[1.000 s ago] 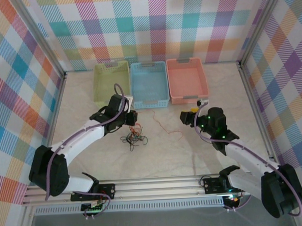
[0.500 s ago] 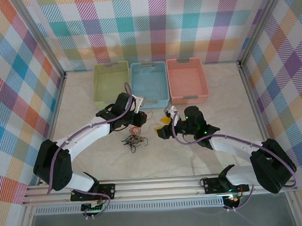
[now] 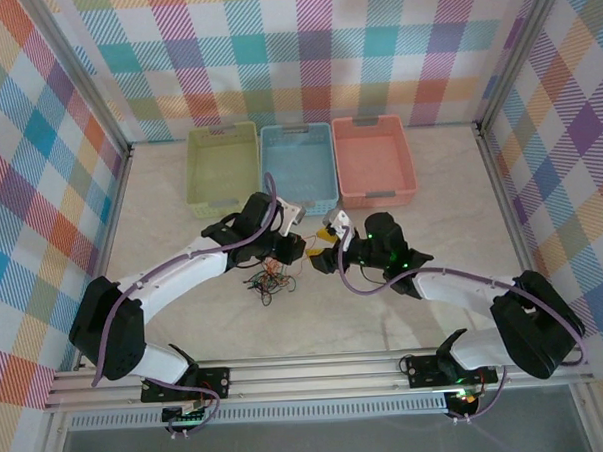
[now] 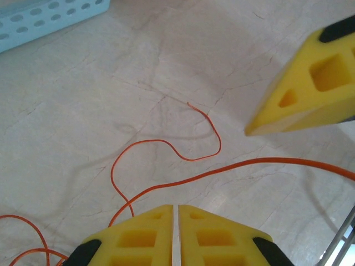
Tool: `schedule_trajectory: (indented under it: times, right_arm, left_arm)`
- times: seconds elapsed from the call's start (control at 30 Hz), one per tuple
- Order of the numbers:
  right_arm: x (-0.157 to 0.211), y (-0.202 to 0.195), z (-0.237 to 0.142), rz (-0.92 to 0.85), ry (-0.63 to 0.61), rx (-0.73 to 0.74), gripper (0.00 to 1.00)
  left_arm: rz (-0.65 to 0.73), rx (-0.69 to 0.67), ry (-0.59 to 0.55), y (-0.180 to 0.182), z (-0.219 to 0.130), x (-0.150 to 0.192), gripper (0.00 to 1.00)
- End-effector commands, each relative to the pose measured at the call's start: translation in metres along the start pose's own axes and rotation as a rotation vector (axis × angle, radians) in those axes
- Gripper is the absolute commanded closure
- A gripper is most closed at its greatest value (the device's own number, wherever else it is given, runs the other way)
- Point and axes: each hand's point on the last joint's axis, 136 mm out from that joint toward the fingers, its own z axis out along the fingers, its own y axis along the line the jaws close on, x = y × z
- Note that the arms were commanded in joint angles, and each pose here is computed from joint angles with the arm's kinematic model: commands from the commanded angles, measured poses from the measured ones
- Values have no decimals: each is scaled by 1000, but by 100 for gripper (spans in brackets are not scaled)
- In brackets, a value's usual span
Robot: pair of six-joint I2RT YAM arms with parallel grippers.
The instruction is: Untangle the cables
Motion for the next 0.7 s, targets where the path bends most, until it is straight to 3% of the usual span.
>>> schedule_trajectory:
  times: [0.0, 0.2, 0.37, 0.47, 0.67]
  right_arm:
    - [-10, -2, 6, -66, -49, 10, 43]
    - [-11, 1, 12, -75, -58, -16, 58]
    - [-15, -1, 7, -93, -89, 7, 99]
    - [-20, -6, 3, -91, -113, 47, 100]
    - [-26, -38, -19, -64, -166, 275, 100]
  left_arm:
    - [15, 26, 8, -9, -2, 6, 89]
    - [50, -3, 7, -11, -6, 10, 89]
    - [42, -26, 6, -8, -8, 10, 87]
    - [32, -26, 8, -9, -10, 10, 84]
    - [12, -109, 1, 4, -15, 11, 77]
